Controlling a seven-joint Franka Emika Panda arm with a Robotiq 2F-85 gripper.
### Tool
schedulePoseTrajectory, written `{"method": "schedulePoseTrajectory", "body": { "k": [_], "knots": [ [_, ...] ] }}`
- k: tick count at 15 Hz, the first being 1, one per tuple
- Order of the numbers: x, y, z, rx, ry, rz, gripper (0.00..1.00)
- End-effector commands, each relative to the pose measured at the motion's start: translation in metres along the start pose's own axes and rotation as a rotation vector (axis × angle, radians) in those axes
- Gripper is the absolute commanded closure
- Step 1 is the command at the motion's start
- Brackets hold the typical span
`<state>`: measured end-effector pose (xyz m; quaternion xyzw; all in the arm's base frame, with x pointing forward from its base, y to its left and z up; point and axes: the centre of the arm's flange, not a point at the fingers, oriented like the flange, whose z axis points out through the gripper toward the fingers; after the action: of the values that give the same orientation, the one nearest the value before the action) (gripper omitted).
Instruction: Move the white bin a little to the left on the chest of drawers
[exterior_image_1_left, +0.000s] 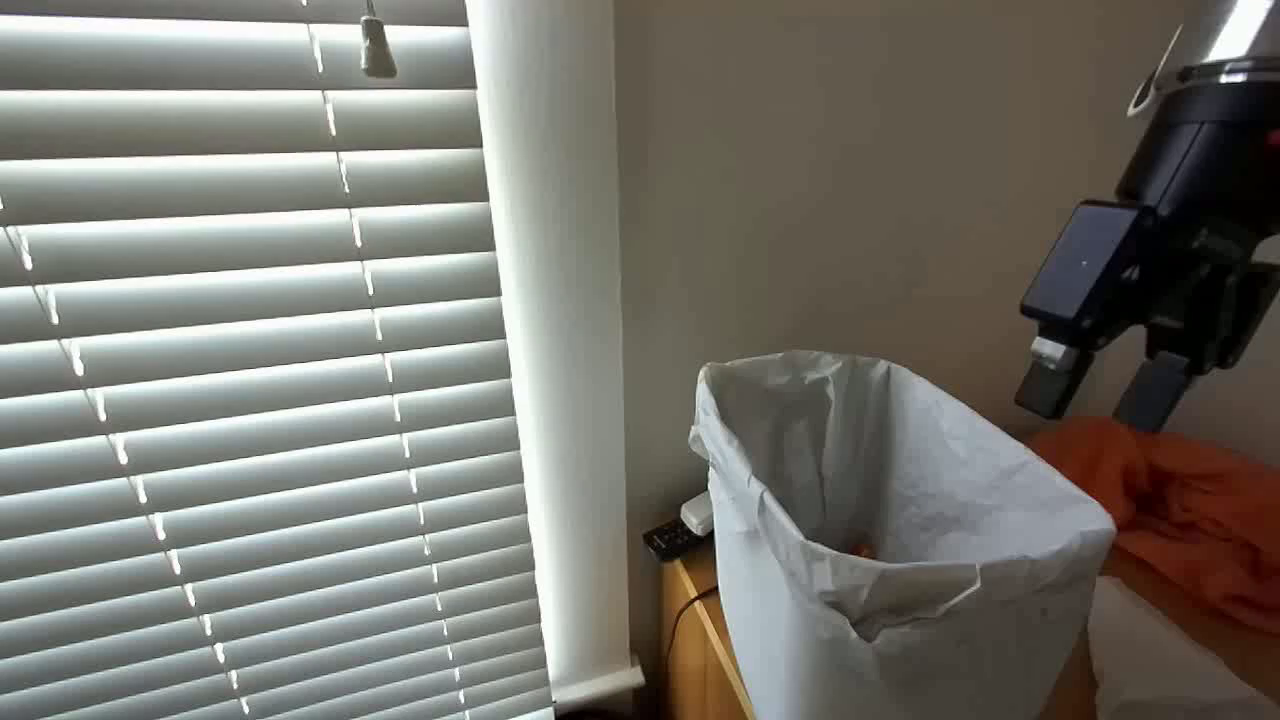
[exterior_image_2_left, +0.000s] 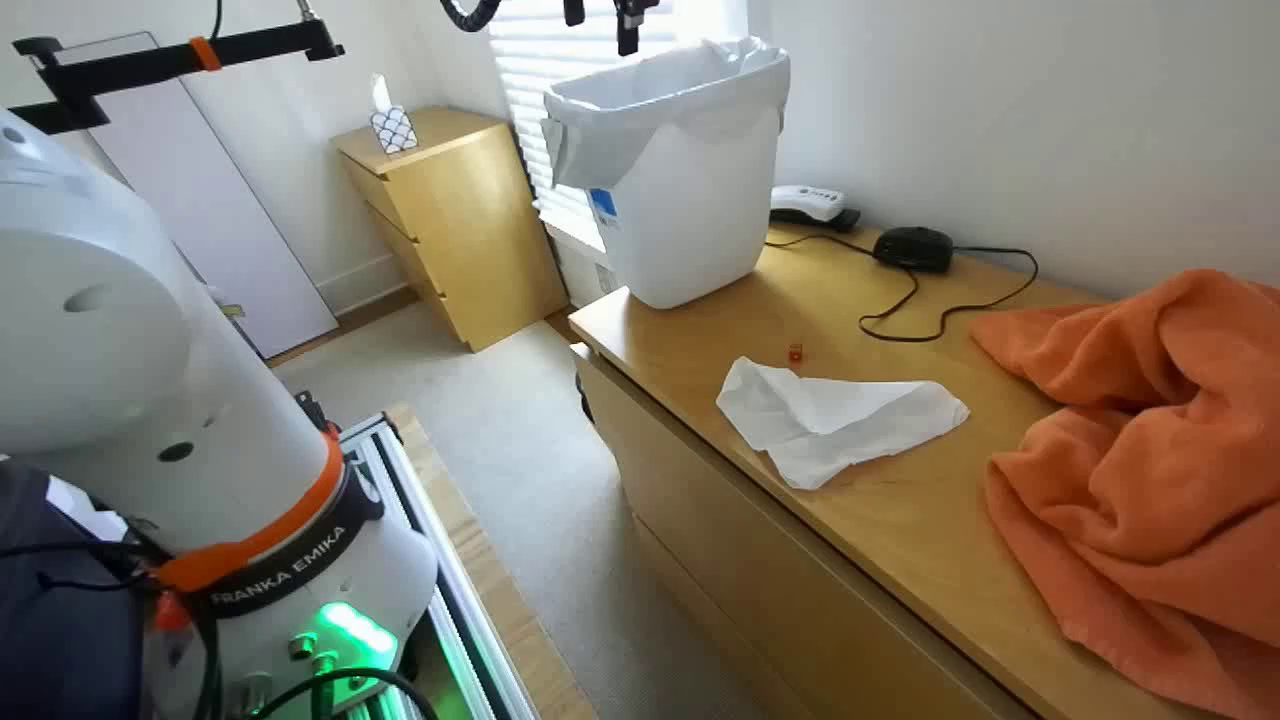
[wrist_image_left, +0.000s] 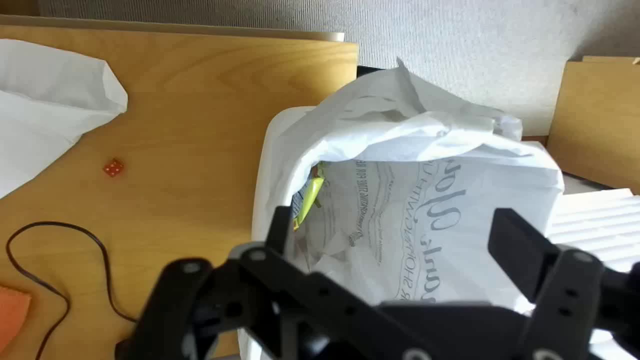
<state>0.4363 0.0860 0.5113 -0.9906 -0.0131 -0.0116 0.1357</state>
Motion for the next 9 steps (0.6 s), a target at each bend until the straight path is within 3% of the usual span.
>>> {"method": "schedulePoseTrajectory", "body": {
  "k": [1, 7, 9],
  "knots": [
    [0.0, 0.0, 0.0, 0.0, 0.0, 0.0, 0.0],
    [0.0, 0.0, 0.0, 0.0, 0.0, 0.0, 0.0],
    [0.008, 0.015, 0.002, -0.044, -0.022, 0.102, 0.0]
  ]
}}
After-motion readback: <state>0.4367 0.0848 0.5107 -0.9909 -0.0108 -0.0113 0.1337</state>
